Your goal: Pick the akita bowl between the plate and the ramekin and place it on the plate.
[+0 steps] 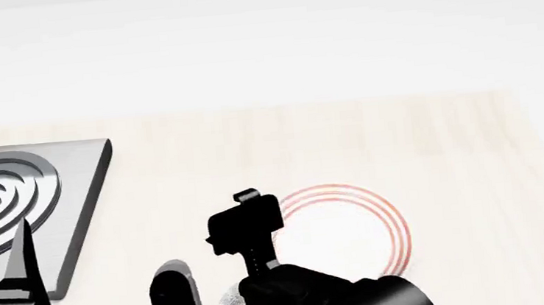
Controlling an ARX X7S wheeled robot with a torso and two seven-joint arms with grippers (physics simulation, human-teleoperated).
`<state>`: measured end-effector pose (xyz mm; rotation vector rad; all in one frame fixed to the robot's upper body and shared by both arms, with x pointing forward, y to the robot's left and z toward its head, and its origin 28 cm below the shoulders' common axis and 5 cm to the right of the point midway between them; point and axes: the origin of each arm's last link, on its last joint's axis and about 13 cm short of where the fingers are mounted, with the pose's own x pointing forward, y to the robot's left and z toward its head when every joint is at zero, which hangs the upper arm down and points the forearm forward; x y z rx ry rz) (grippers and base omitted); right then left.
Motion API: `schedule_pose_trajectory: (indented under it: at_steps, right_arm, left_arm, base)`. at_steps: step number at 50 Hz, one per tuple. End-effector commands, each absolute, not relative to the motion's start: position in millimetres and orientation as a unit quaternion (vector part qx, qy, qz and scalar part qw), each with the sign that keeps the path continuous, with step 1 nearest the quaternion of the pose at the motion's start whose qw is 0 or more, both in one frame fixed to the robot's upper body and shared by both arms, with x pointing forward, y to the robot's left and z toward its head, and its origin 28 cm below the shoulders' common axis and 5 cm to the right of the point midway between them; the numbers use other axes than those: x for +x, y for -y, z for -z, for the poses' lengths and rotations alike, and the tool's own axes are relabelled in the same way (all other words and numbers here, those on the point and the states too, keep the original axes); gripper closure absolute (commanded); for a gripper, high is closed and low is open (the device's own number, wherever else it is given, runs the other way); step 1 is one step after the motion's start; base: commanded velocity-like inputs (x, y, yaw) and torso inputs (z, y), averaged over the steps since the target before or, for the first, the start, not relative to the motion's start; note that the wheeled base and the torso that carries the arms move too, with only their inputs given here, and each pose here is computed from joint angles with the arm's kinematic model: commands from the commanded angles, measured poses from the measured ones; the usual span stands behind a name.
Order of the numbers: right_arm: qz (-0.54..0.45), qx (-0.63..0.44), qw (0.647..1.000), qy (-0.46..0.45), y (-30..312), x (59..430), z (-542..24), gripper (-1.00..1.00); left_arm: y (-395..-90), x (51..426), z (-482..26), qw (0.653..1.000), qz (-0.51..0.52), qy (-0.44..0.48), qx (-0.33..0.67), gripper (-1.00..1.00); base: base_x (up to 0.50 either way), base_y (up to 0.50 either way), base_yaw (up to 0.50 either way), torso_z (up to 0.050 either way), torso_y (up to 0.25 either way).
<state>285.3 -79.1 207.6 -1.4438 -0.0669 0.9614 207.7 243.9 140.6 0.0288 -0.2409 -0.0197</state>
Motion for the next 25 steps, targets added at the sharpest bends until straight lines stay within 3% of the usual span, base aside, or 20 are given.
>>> schedule_pose_trajectory:
  at_steps: [1,16,25]
  right_arm:
    - [-0.454,-0.645,0.614,-0.008,80.5,281.8,-192.1,-1.00]
    - [-0.474,-0.638,0.606,-0.044,83.4,286.4,-170.4,-1.00]
    - [-0.479,-0.610,0.627,-0.070,81.1,291.8,-163.0,-1.00]
  left_arm:
    - [-244.9,207.8,-139.3,0.993,0.010,0.119,0.015,-1.00]
    - [-244.6,208.3,-137.5,0.993,0.007,0.119,0.017,-1.00]
    - [-246.0,208.8,-137.5,0.993,0.004,0.120,0.017,-1.00]
  base:
    - [0.00,0.00,0.00,0.000,0.000]
    - [0.00,0.00,0.00,0.000,0.000]
    - [0.00,0.00,0.00,0.000,0.000]
